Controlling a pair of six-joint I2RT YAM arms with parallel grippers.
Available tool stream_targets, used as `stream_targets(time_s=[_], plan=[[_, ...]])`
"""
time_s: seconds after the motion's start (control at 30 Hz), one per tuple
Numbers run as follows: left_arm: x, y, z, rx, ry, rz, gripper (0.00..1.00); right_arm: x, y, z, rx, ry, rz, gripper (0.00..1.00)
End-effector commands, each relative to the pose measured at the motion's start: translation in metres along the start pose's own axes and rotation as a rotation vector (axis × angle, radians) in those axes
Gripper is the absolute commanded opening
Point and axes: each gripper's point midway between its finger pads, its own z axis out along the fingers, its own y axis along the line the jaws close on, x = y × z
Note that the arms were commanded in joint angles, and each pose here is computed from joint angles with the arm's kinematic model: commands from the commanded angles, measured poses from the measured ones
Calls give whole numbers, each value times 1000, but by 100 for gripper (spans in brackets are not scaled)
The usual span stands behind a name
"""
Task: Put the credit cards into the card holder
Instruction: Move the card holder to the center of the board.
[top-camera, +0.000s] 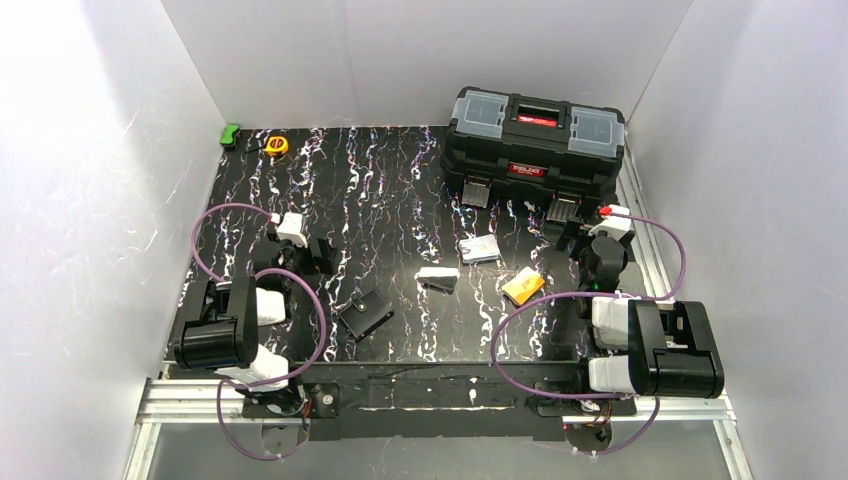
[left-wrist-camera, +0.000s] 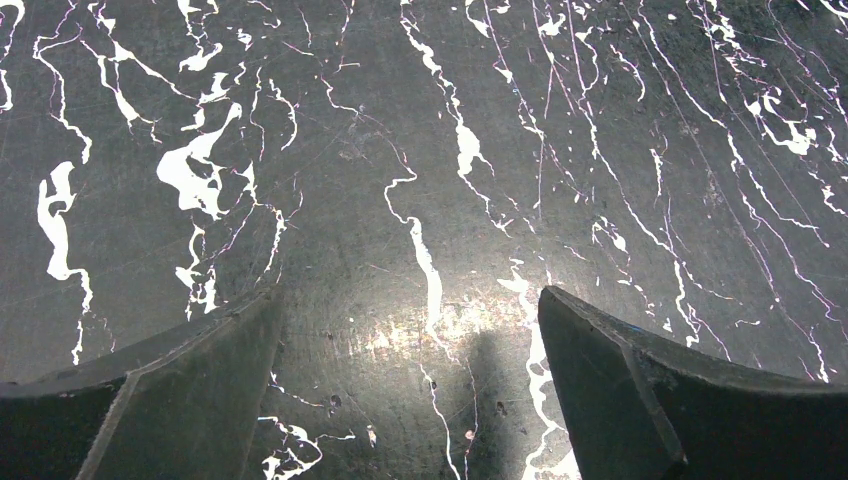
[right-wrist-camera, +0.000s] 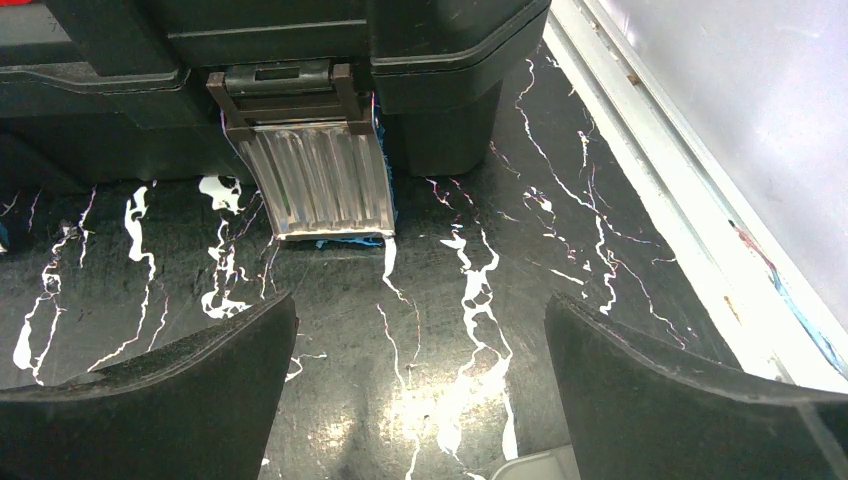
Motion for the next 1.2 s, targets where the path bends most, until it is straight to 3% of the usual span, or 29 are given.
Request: stream_targets(time_s=[0.0,0.23,0.4,0.5,0.6,0.67,0.87,1.17], plan=[[-15,3,2,-9,-47,34,99,-18,2,1,-5,-68,19,100],[-16,1,3,2,-51,35,99,-30,-4,-2,38,-67,25,100],[-20,-3,1,25,-60,41,99,-64,-18,-9,197,132,95,100],[-36,-4,-2,38,-70,29,99,-100,3,-21,81,75,165,100],[-62,-14,-4,116,17,27,99,-135,31,-40,-76,-14,306,100],[-77,-20,-10,153,64,36,99,-143,39,-53,-97,3,455,100],[-75,-51,-51,323,260,106,99,-139,95,-90,-409,173,392,100],[-9,-107,-111,598,422,394,99,-98,145,-136,-499,292,201,100]])
